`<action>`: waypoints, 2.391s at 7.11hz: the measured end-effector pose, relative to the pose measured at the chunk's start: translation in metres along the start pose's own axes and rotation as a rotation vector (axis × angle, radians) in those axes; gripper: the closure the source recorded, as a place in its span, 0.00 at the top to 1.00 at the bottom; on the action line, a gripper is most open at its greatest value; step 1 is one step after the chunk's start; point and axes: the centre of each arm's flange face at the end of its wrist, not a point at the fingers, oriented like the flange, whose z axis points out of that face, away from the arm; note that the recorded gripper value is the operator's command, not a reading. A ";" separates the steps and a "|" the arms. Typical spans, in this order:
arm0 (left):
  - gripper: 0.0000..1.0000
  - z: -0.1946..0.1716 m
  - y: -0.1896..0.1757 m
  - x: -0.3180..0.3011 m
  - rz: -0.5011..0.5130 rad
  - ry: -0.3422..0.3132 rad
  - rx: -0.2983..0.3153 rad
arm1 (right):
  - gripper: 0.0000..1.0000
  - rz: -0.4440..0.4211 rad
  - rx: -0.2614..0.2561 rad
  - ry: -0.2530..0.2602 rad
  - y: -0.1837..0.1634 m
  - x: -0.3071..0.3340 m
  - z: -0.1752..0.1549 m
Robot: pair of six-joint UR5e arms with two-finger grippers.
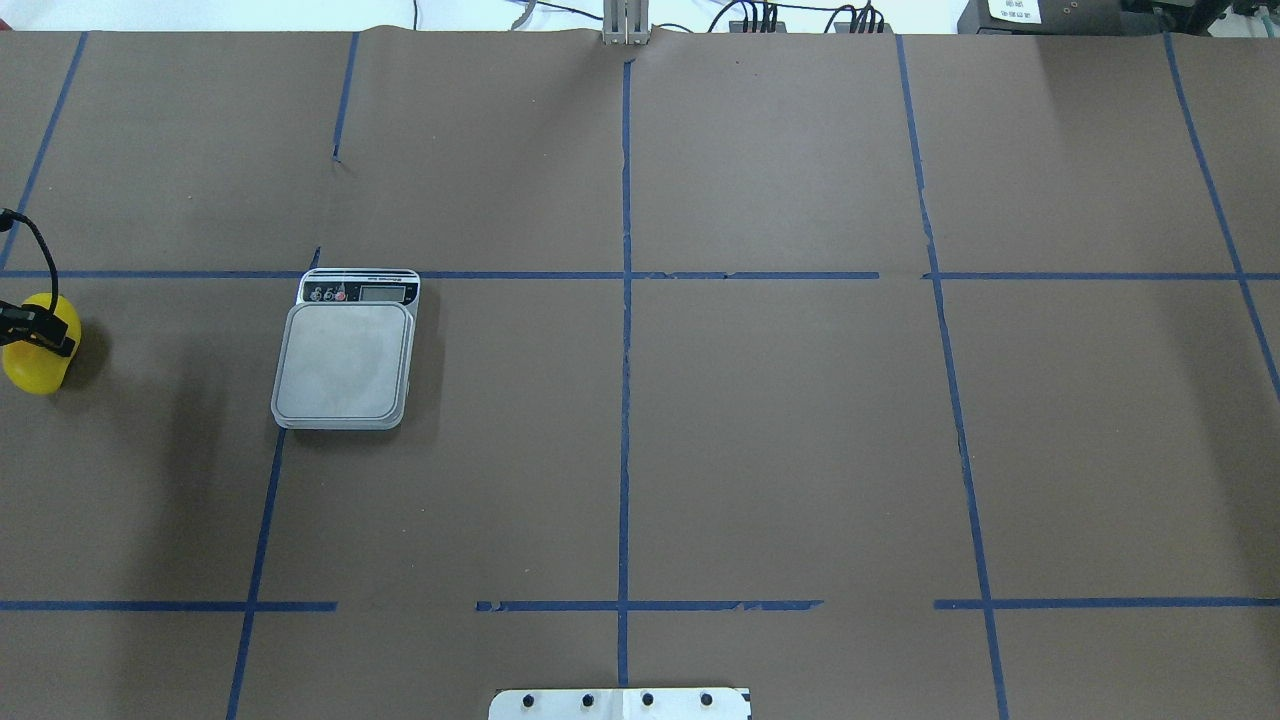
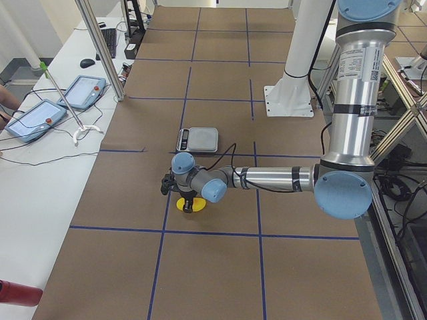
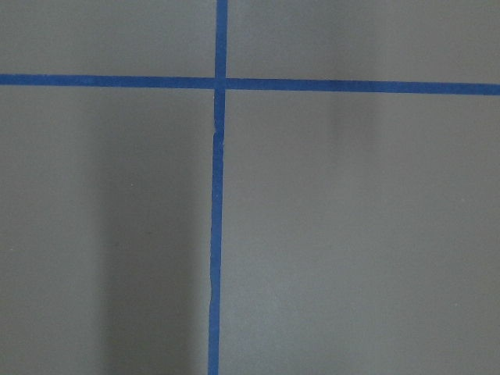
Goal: Weigh mango
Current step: 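Close the left gripper around the yellow mango, then lift the mango and carry it with the left gripper over the scale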
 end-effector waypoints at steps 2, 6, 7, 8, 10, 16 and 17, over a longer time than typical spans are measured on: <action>0.00 -0.064 -0.001 0.044 -0.028 -0.009 -0.004 | 1.00 0.000 0.000 0.000 0.000 0.000 0.000; 0.00 -0.143 -0.052 0.179 -0.221 0.072 -0.016 | 1.00 0.000 0.000 0.000 0.000 0.000 0.000; 0.00 -0.120 -0.051 0.227 -0.249 0.104 -0.044 | 1.00 0.000 0.000 0.000 0.000 0.000 0.000; 0.00 -0.095 -0.050 0.264 -0.273 0.129 -0.064 | 1.00 0.000 0.000 0.000 0.000 0.000 0.000; 0.00 -0.057 -0.047 0.307 -0.279 0.142 -0.077 | 1.00 -0.001 0.001 0.000 0.000 0.000 0.000; 1.00 -0.054 -0.068 0.307 -0.205 0.105 -0.020 | 1.00 -0.001 0.001 0.000 0.000 0.000 0.000; 1.00 -0.082 -0.078 0.284 -0.173 0.089 0.011 | 1.00 -0.001 0.001 0.000 0.000 0.000 0.000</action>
